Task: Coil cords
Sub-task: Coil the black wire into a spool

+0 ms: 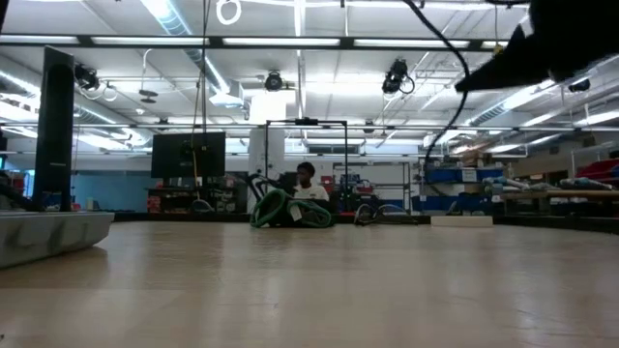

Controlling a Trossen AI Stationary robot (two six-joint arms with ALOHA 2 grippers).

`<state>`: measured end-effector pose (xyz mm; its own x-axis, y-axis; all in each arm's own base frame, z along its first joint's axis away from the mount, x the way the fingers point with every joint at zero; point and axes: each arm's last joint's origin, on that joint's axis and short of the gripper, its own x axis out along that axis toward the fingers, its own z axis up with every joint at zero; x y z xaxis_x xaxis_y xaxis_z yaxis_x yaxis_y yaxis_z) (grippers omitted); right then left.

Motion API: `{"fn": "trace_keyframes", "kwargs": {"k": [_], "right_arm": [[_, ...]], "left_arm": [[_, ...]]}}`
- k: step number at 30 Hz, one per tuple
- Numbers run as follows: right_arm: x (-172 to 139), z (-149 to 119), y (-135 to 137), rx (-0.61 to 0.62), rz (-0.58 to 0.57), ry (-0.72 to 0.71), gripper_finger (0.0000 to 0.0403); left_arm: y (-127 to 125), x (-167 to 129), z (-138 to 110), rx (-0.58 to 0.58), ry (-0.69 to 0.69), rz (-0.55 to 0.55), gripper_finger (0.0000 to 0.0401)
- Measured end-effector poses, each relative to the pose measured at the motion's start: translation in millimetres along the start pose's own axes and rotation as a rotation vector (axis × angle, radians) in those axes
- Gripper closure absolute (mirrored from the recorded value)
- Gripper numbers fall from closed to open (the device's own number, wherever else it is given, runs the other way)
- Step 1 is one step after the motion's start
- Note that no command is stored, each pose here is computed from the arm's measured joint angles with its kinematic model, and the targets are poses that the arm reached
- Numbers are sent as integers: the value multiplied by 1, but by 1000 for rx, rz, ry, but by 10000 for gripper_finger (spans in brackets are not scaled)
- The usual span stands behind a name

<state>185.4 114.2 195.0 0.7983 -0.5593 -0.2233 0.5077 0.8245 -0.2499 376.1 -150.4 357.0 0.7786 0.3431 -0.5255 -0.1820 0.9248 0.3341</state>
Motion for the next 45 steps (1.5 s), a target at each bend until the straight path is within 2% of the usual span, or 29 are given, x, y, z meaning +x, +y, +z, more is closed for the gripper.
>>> {"fn": "trace_keyframes", "kwargs": {"k": [5, 11, 16, 26, 36, 45], "right_arm": [[-12, 24, -4, 23, -8, -106, 401], [-32, 48, -3, 44, 60, -214, 401], [-41, 59, 0, 77, 93, -254, 401], [-34, 94, 33, 45, 181, -282, 400], [-14, 96, 75, -49, 146, -258, 400], [-9, 91, 82, -121, 42, -233, 401]], "left_arm": [[2, 11, -9, 25, 36, 26, 401], [9, 24, -23, 41, 94, 134, 401], [19, 36, -27, 27, 109, 174, 401], [32, 51, -20, -22, 37, 198, 401], [32, 51, -4, -64, -101, 208, 401], [28, 45, 11, -114, -237, 161, 401]]}}
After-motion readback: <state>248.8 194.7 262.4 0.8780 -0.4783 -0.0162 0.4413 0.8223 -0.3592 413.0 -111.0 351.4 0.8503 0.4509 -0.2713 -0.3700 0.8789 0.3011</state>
